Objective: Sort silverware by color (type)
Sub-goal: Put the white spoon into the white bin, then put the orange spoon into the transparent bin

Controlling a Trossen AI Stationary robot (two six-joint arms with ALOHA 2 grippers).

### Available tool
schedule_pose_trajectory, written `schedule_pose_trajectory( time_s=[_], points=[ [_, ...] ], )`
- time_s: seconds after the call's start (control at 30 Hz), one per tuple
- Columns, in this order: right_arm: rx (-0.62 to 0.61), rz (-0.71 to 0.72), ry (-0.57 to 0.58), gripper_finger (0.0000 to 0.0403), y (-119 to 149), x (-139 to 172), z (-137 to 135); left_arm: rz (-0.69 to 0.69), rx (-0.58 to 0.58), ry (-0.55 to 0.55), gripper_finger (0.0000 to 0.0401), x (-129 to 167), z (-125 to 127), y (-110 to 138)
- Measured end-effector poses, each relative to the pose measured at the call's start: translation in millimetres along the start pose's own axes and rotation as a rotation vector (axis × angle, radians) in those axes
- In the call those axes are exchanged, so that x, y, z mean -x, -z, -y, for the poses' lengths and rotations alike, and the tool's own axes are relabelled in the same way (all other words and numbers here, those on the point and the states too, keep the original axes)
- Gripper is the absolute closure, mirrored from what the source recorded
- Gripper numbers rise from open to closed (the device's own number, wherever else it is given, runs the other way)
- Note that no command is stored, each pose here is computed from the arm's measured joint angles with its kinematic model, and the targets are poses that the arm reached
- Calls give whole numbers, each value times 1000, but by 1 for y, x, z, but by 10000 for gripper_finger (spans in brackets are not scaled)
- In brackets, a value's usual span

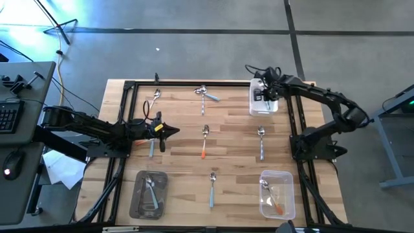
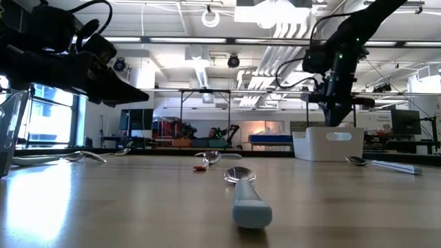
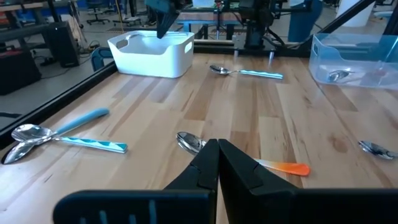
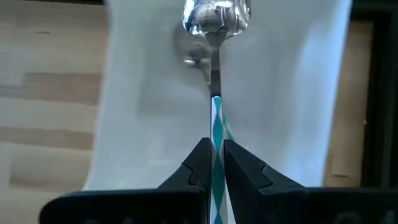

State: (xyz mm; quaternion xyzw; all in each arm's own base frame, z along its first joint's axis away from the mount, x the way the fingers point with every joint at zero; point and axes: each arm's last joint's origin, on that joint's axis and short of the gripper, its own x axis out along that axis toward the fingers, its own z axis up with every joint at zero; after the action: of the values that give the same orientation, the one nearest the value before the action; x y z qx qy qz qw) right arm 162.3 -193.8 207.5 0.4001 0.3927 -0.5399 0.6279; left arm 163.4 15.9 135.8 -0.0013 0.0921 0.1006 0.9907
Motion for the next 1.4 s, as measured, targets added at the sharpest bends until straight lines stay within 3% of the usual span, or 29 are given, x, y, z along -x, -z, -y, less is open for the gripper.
schedule_pose_trajectory(
  time_s=[0.5, 0.93, 1.2, 1.4],
  points=[
    [-298, -30, 21, 382, -1, -12, 13, 0, 6, 0, 401, 0, 0, 0],
    [-278, -75, 60, 377, -1, -44, 5, 0, 6, 0, 401, 0, 0, 0],
    [-199, -71, 38, 299, -8, -40, 1, -2, 7, 0, 401, 0, 0, 0],
    [-22, -1, -23, 267, -27, -8, -12, -20, 6, 0, 401, 0, 0, 2]
  ],
)
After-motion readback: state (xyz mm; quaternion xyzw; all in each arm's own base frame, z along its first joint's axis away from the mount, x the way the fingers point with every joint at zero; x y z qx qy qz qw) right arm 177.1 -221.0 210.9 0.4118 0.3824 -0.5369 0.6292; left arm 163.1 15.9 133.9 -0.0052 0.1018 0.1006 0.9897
